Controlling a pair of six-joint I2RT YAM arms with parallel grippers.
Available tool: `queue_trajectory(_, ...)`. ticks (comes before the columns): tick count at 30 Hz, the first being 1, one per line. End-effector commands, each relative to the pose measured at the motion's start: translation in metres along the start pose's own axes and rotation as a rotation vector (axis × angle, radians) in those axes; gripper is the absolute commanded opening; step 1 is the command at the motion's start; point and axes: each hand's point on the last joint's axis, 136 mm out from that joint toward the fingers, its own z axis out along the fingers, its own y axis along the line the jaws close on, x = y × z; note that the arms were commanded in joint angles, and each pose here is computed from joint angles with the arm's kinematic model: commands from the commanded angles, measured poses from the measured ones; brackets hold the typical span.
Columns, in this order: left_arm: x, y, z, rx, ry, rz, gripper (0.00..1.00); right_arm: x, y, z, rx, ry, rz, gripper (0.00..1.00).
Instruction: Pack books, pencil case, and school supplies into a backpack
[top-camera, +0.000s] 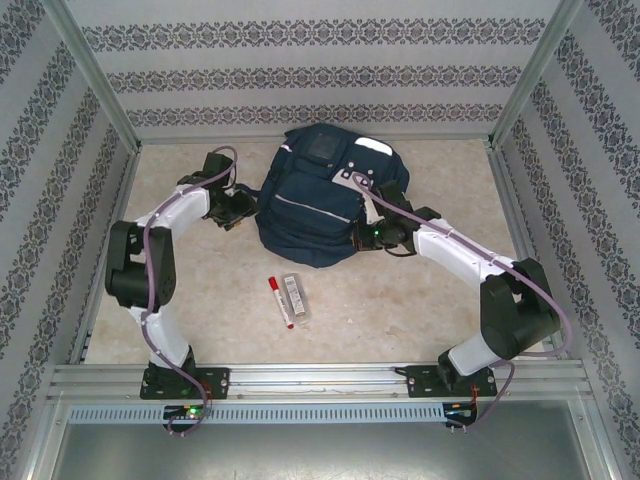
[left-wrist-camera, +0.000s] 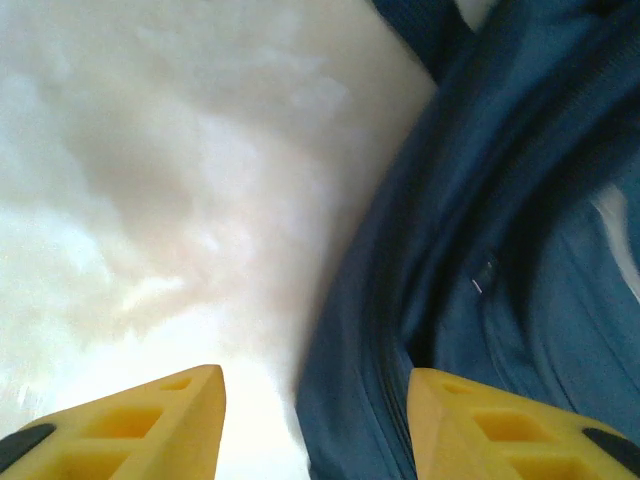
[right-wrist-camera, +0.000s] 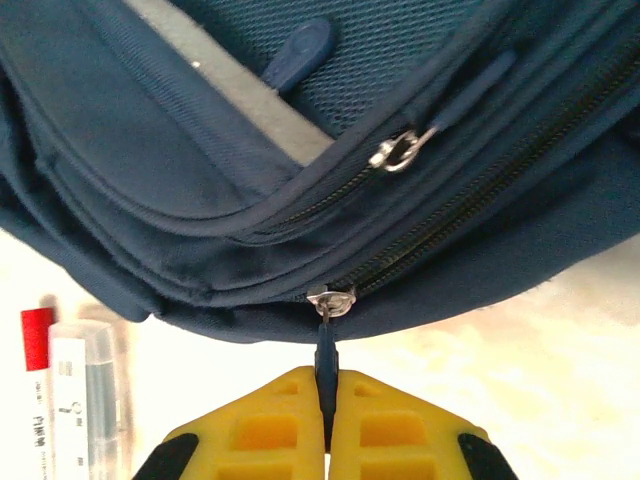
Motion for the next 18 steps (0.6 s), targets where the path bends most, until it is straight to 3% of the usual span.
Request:
queue_trajectory(1, 0.03, -0.036, -0.04, 0.033, -0.024, 0.157, 0.54, -0.02, 0.032, -0.023, -0.075, -0.068, -0.04, 0.0)
queue_trajectory(5, 0.052, -0.093, -0.065, 0.206, -0.146, 0.54, 0.56, -0.027, 0.038, -0.033, -0.091, -0.084, -0.059, 0.0)
queue_trajectory(10, 0.112, -0.154, -0.078, 0.573, -0.318, 1.224, 0.62, -0.025, 0.041, -0.035, -0.137, -0.069, -0.063, 0.0)
queue_trajectory(14, 0.13, -0.163, -0.061, 0.7, -0.33, 1.485, 0.57, -0.024, 0.05, -0.037, -0.188, -0.072, -0.064, 0.0)
queue_trajectory(18, 0.123, -0.168, -0.034, 0.662, -0.293, 1.563, 0.54, -0.026, 0.057, -0.041, -0.228, -0.083, -0.055, 0.0)
